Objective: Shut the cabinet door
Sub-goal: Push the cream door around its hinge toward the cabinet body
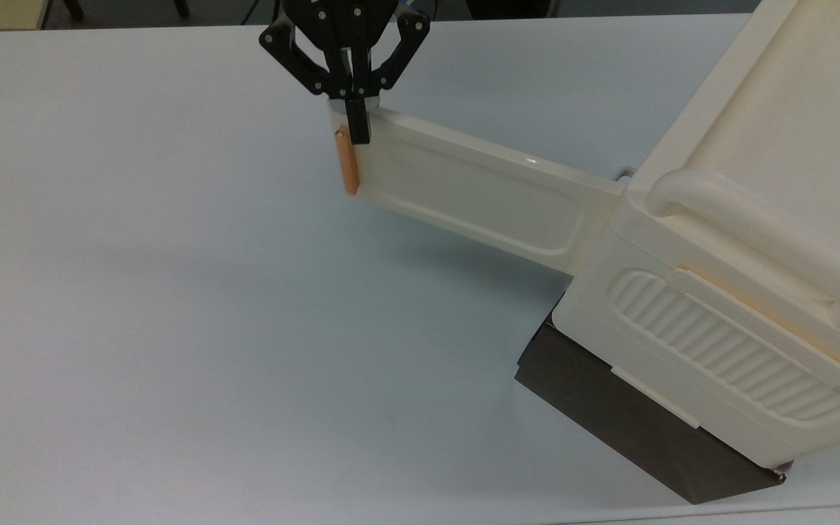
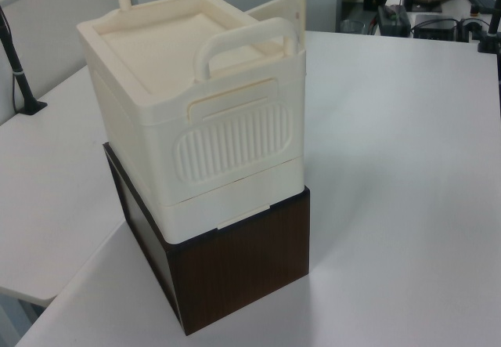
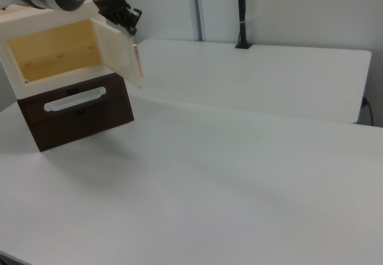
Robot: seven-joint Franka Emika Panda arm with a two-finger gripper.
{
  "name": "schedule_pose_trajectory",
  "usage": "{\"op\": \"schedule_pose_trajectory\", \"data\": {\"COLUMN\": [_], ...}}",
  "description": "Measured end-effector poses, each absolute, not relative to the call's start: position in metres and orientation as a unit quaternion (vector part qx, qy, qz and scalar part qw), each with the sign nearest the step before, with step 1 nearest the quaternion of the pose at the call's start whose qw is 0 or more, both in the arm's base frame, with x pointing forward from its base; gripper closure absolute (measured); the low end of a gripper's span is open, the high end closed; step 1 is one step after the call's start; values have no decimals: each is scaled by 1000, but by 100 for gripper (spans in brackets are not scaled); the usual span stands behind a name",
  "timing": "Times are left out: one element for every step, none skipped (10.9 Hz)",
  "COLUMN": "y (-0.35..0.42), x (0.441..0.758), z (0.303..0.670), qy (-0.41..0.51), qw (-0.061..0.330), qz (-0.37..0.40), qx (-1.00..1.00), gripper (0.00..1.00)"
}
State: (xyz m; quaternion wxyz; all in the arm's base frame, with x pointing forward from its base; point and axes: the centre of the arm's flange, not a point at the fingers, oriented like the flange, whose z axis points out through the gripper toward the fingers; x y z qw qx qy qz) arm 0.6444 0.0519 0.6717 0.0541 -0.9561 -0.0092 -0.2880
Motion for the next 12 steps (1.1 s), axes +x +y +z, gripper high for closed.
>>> {"op": "schedule_pose_trajectory", "data": {"y": [54, 56, 57, 61, 70, 82, 97, 113, 132, 151, 165, 173], "x": [639, 634, 632, 628, 624, 620, 614, 607, 599, 591, 585, 582], "z": [672, 675, 677, 677, 675, 672, 671, 672, 676, 683, 687, 688], "qy": [-13, -13, -13, -15, -21, -30, -39, -50, -62, -63, -58, -56], "qw": [61, 74, 84, 93, 103, 115, 130, 149, 172, 192, 202, 205], "qz": [-270, -260, -256, -243, -228, -210, -192, -177, -169, -165, -162, -159], "qx": [-961, -963, -963, -965, -968, -970, -972, -972, -969, -965, -964, -964], "gripper": [99, 99, 99, 99, 99, 99, 99, 99, 99, 99, 99, 99]}}
